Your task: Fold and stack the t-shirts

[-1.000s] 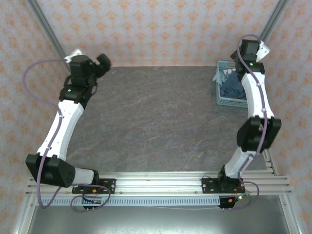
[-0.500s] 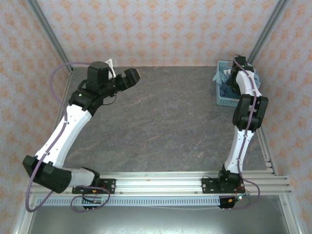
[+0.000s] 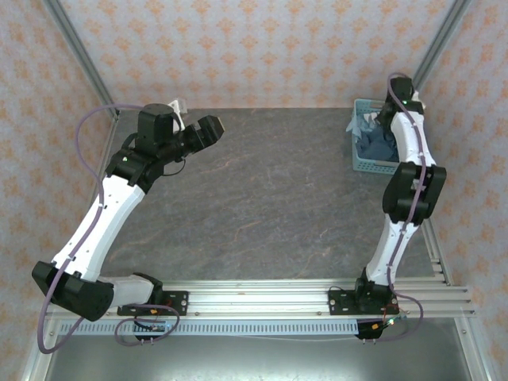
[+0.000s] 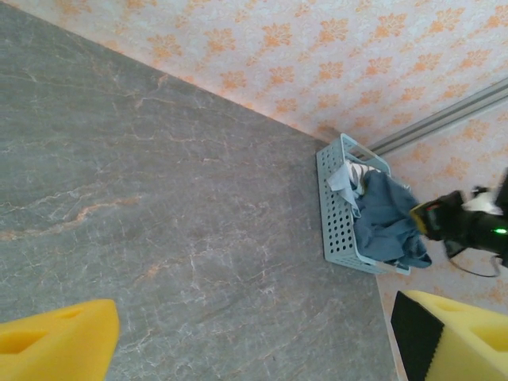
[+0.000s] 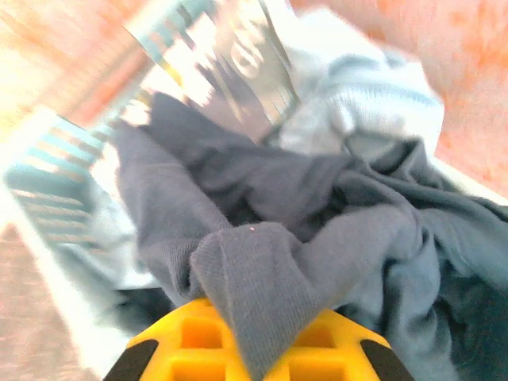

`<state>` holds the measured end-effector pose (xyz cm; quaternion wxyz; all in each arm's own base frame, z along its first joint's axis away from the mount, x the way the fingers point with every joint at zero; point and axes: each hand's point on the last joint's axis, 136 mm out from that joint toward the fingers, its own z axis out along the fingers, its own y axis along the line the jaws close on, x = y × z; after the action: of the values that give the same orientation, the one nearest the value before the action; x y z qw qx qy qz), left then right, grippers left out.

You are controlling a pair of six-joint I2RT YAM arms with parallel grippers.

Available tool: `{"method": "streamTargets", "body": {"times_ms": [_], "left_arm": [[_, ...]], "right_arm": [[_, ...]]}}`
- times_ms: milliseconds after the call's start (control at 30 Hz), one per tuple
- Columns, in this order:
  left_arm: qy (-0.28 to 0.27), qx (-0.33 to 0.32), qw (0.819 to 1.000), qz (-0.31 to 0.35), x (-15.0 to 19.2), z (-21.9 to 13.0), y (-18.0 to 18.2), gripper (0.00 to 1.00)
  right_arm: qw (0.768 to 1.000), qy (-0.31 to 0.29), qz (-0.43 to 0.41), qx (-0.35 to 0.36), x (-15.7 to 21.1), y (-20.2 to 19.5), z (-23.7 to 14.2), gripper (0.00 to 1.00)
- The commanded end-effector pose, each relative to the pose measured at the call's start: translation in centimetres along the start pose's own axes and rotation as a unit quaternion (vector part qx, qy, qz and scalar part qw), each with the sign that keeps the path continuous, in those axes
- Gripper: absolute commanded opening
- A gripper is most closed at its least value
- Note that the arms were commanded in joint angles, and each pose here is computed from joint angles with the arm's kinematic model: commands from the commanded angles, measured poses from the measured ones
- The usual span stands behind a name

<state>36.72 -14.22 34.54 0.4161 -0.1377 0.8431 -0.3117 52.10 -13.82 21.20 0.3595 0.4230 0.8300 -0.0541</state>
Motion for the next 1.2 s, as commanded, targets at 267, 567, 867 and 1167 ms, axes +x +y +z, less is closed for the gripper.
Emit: {"method": "streamTargets", "body": {"times_ms": [267,567,867,1167], "left_arm": [[0.013,-0.059,0.998,0.006,0.9,1.1,2.7,0.89],[-0.013,-0.127,0.992,0.016,-0.1,-0.4,4.7,0.89],[-0.047,-0.192,0.980,0.012,-0.9,-2.7,6.9,0.90],[-0.071,-0.278,0.958,0.002,-0.3,-6.1,10.2,0.92]], "right_arm": [[0.946,-0.224,0.021,-0.235,-9.9,8.1,-24.7,0.00],[0.872,-0.257,-0.048,-0.414,-6.5,14.4,-41.1,0.00],[0.813,-0.135,-0.113,-0.554,4.3,21.5,-47.2,0.00],[0.790,0.110,-0.259,-0.545,28.6,27.2,-40.7,0.00]]}}
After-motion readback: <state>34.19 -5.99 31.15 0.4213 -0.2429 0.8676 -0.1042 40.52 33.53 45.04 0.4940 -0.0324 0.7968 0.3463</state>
